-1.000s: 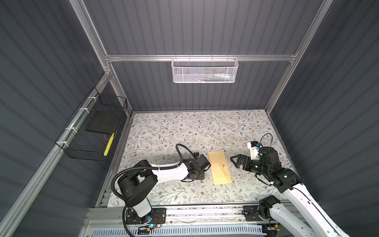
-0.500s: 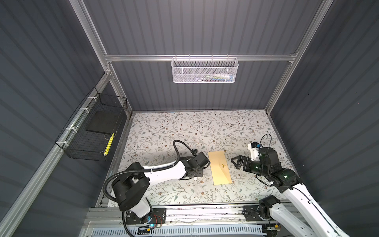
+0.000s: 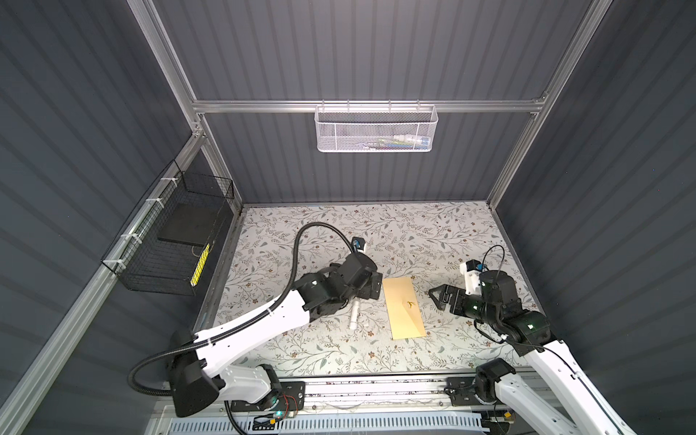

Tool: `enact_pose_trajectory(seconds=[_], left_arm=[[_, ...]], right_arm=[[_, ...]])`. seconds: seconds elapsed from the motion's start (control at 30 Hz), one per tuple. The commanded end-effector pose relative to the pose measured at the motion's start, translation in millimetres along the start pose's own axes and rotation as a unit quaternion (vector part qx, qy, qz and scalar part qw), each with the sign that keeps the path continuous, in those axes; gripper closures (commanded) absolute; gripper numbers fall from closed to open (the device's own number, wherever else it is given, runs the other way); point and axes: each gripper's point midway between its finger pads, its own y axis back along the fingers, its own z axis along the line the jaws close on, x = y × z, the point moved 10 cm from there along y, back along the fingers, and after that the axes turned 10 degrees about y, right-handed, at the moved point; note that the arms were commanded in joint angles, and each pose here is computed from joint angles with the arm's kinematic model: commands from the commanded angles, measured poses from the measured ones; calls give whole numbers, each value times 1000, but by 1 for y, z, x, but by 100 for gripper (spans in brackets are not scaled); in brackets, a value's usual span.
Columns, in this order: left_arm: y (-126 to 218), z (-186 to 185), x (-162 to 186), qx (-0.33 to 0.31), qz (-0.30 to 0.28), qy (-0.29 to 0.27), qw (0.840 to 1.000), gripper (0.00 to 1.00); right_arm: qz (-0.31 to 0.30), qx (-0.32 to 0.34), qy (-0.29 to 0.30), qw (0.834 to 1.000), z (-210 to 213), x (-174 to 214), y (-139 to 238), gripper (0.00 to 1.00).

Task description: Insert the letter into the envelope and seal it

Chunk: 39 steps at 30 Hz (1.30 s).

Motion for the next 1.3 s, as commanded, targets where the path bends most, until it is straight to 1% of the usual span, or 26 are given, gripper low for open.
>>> enact_pose_trajectory(seconds=[0.0,0.1,0.27,0.4,0.57,0.8,0.87,1.07,1.27], left_arm=[[28,7,-35,-15,-68,-49,996,0],[37,13,-54,5,-87,-57,995,0],[45,31,-74,10,-118,-42,992,0],[52,36,-78,12,-150,-59,987,0],[50,48,-76,-17,-180,-77,981,0],[24,89,-82,-47,-196,-42,979,0],[14,101,-82,-56,-198,-36,978,0],[-16,134,-87,-74,-208,-5,975,0],[-40,159,-100,-85,-225,14,970,0]], right_arm=[[-36,13,19,999,3,-10,17,1],[-67,15,39,997,6,-13,30,1],[-98,28,77,992,10,-20,50,1],[-107,43,99,988,10,-23,58,1],[-125,68,110,984,7,-28,55,1],[-159,120,131,971,-2,-50,41,1],[-172,123,132,968,-5,-58,37,1],[-211,129,101,964,-28,-84,23,1],[-208,145,83,964,-52,-111,7,1]])
